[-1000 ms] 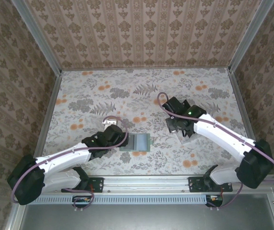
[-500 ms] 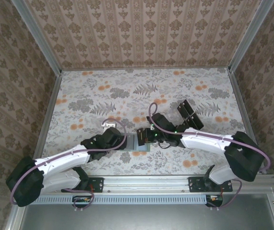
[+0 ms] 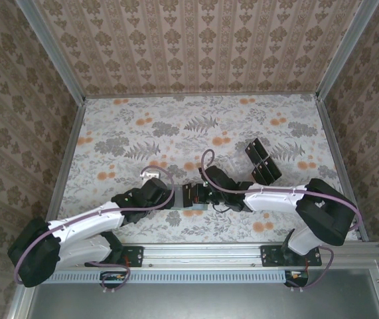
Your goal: Put the credit cards into the card holder
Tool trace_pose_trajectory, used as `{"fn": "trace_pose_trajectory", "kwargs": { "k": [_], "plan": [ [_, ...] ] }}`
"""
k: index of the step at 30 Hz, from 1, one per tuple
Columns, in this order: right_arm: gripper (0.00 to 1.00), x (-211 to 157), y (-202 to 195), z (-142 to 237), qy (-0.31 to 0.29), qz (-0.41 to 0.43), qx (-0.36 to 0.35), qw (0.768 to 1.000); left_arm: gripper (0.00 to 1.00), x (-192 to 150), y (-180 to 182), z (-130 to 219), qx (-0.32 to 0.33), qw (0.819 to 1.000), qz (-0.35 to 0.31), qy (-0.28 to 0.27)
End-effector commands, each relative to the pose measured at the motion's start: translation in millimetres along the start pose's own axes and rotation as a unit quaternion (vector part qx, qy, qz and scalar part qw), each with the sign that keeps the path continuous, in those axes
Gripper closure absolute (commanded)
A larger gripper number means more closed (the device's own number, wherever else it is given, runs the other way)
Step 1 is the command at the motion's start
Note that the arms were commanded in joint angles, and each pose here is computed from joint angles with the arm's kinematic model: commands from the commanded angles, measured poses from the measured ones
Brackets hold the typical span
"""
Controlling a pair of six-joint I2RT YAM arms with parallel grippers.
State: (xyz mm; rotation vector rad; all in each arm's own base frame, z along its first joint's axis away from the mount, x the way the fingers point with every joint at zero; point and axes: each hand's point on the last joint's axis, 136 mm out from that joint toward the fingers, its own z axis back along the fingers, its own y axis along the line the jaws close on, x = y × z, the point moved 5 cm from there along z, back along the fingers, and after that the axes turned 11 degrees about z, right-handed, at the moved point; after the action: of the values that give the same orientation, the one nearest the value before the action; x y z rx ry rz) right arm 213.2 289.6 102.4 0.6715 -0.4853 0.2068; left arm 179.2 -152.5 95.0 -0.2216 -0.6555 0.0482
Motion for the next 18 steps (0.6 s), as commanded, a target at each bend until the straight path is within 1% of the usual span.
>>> {"fn": "trace_pose_trajectory", "kwargs": {
  "k": [1, 18],
  "plan": [
    [1.0, -1, -3, 2, -0.015, -0.005, -0.004, 1.0, 0.0, -4, 3, 0, 0.006, 1.0, -0.01, 0.005],
    [1.0, -9, -29, -3, -0.003, -0.003, -0.037, 0.999, 0.0, -6, -22, -10, 0.002, 0.999, -0.047, 0.009]
  ]
}}
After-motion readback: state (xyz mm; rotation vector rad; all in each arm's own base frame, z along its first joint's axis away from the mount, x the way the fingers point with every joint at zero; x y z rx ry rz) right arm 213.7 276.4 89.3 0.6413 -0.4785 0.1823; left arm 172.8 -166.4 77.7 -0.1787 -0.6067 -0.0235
